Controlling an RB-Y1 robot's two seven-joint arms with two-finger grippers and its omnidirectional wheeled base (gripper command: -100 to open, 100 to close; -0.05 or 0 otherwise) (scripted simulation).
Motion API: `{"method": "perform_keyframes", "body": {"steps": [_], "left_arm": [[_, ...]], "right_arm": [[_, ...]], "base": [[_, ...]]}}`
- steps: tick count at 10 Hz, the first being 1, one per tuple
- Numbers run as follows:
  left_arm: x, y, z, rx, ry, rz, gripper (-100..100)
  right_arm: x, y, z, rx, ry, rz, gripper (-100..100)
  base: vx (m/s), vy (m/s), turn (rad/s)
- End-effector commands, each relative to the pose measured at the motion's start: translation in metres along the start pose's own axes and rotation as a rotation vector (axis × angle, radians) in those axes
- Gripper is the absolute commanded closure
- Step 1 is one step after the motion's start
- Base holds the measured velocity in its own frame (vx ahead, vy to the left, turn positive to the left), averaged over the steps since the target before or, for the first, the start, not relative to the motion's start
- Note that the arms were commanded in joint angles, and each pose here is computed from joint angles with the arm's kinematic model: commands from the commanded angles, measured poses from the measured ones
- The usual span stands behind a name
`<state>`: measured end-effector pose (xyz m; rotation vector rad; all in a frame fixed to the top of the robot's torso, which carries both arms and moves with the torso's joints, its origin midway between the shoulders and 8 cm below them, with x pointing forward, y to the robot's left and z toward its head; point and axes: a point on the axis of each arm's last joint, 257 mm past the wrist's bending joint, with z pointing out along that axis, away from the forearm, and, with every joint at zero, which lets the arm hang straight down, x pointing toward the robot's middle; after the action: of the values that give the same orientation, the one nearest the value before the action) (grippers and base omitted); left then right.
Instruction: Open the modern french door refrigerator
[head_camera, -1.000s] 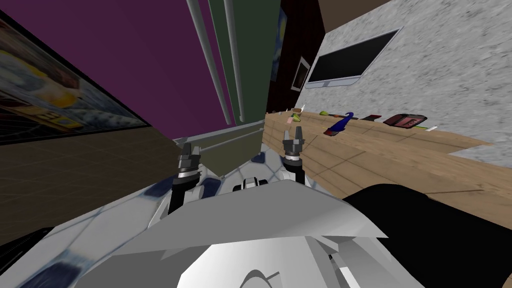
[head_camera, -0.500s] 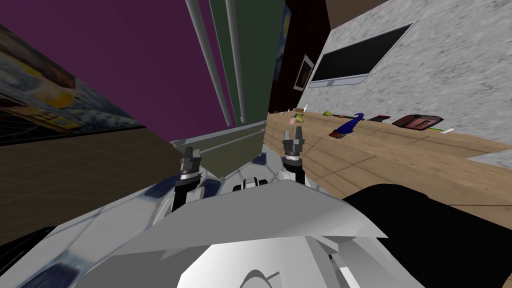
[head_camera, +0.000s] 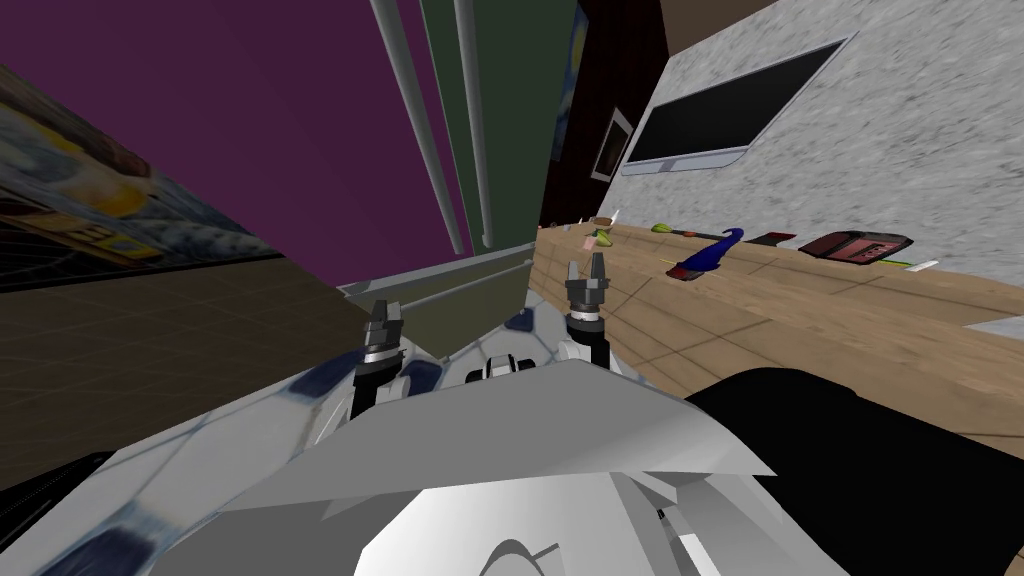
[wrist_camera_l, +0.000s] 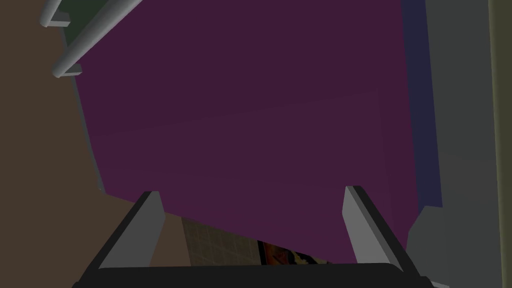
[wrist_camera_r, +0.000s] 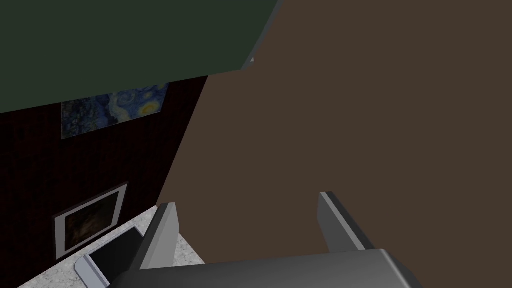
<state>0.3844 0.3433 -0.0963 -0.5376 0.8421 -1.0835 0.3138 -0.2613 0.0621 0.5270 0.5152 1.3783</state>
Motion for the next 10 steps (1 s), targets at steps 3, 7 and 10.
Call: {"method": "perform_keyframes", "body": {"steps": [3,7,10], "left_arm": [[-0.004,0.022,-0.015,-0.022,-0.015,-0.006,-100],[-0.009,0.041,-0.033,-0.029,-0.044,-0.019,-100],[-0.009,0.059,-0.047,-0.065,-0.054,-0.026,-100]], "right_arm": [[0.0,0.0,0.0,0.0,0.0,0.0,0],[0.0,0.0,0.0,0.0,0.0,0.0,0],[0.0,0.0,0.0,0.0,0.0,0.0,0]], "base": [[0.067,-0.009,0.026],[0.078,-0.003,0.045],[0.077,-0.017,0.026]]}}
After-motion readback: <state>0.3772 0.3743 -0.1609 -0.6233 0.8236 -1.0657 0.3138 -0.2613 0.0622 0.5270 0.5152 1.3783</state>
